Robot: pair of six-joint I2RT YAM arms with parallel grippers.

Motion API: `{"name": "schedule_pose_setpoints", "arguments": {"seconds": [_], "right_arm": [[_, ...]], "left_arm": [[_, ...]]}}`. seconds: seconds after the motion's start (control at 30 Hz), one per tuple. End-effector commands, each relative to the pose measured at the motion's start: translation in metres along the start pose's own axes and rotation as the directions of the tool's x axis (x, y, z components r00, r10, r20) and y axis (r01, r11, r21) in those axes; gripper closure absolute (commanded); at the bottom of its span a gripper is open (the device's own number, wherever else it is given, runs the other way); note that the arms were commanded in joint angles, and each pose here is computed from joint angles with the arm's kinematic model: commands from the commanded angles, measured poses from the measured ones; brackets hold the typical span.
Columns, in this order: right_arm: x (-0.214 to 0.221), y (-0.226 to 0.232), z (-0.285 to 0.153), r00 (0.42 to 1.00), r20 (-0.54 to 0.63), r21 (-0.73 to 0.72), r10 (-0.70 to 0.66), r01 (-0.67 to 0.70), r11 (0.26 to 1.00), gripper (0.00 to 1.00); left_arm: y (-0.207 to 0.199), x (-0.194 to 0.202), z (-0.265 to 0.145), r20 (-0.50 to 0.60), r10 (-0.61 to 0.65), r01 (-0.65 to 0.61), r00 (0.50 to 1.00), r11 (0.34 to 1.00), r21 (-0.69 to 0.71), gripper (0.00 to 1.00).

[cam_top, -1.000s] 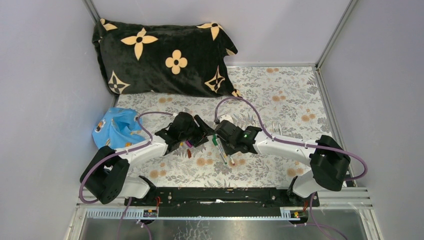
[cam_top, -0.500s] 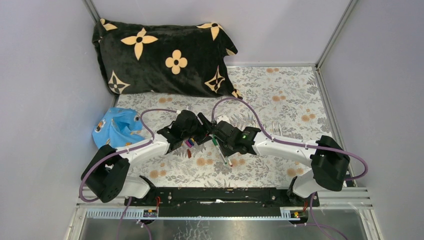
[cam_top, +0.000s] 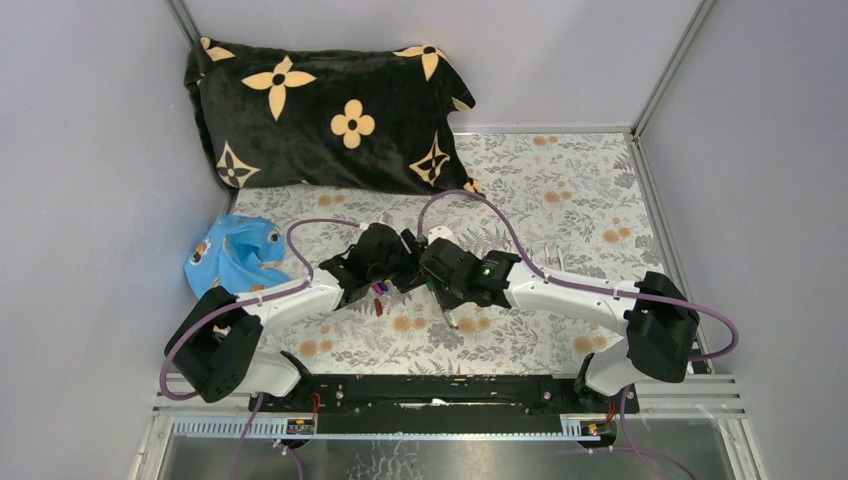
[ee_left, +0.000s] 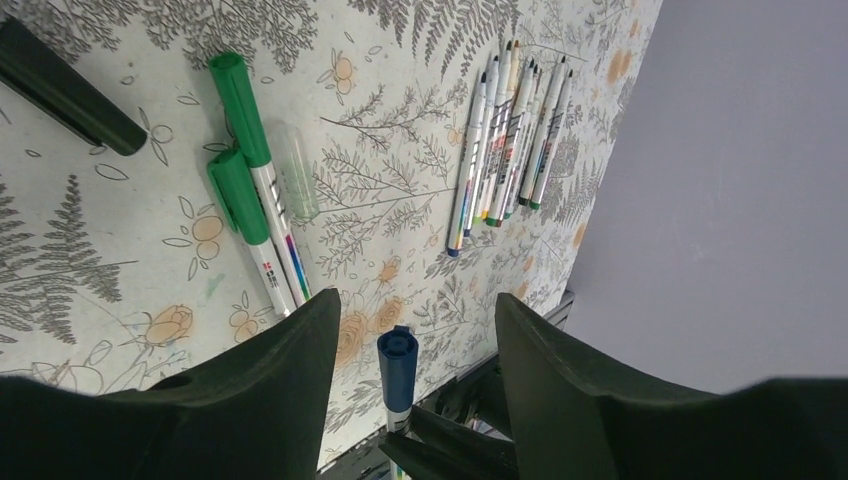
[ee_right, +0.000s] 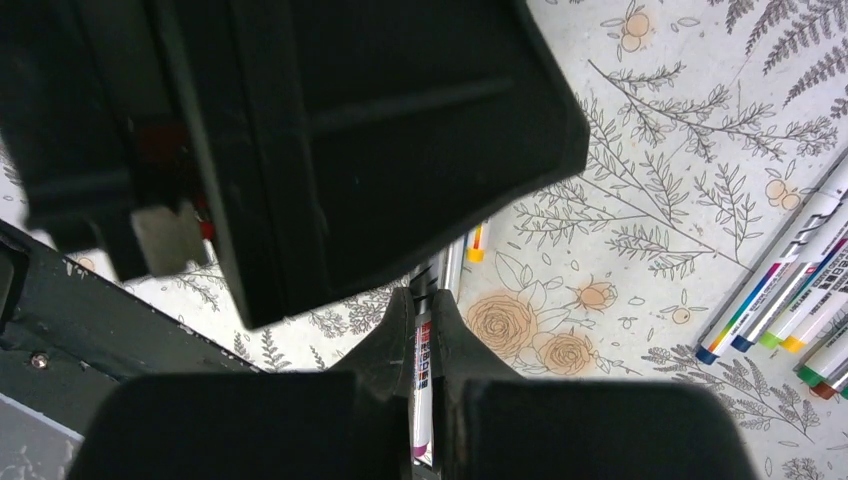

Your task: Open the pen caps

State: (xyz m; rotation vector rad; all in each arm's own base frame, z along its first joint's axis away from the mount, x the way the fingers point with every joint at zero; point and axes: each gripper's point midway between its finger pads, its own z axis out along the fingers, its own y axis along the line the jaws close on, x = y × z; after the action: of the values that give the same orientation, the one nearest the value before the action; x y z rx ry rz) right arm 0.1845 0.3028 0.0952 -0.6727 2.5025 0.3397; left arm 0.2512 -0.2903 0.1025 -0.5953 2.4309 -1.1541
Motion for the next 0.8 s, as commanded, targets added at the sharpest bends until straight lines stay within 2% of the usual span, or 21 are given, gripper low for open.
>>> {"name": "schedule_pose_setpoints", "arguments": {"seconds": [0.0,0.1,0.23,0.5,0.6,0.63,0.77], "right_arm": [[-0.0216,0.0048,-0.0096,0.998,0.059,0.009,-0.014,0.013,1.0,1.0],[-0.0245,0.0047,-0.0101,0.998,0.068,0.012,-0.013,0.012,1.0,1.0],[-0.0253,0.0023,-0.0102,0.997,0.075,0.023,-0.008,0.007,1.0,1.0],[-0.0247,0.0028,-0.0108,0.997,0.072,0.021,-0.007,0.006,1.0,1.0],[-0.0246,0.0027,-0.0115,0.997,0.072,0.021,-0.007,0.006,1.0,1.0],[-0.0248,0.0025,-0.012,0.997,0.074,0.021,-0.007,0.005,1.0,1.0],[-0.0251,0.0035,-0.0127,0.997,0.076,0.014,-0.008,0.007,1.0,1.0]], "left_arm": [[-0.0131,0.0059,-0.0008,-0.004,0.002,-0.002,1.0,0.998,0.062,0.37],[-0.0107,0.0092,-0.0026,-0.001,-0.006,0.006,1.0,0.998,0.067,0.42],[-0.0111,0.0118,-0.0056,0.001,-0.011,0.011,1.0,0.996,0.084,0.58],[-0.0109,0.011,-0.0064,0.016,-0.014,0.012,1.0,0.997,0.082,0.77],[-0.0115,0.0099,-0.0062,0.023,-0.01,0.008,1.0,0.997,0.083,0.89],[-0.0119,0.0098,-0.0061,0.025,-0.007,0.005,1.0,0.996,0.086,0.99],[-0.0137,0.0093,-0.0082,0.041,-0.004,0.0,0.999,0.995,0.101,1.0]]}}
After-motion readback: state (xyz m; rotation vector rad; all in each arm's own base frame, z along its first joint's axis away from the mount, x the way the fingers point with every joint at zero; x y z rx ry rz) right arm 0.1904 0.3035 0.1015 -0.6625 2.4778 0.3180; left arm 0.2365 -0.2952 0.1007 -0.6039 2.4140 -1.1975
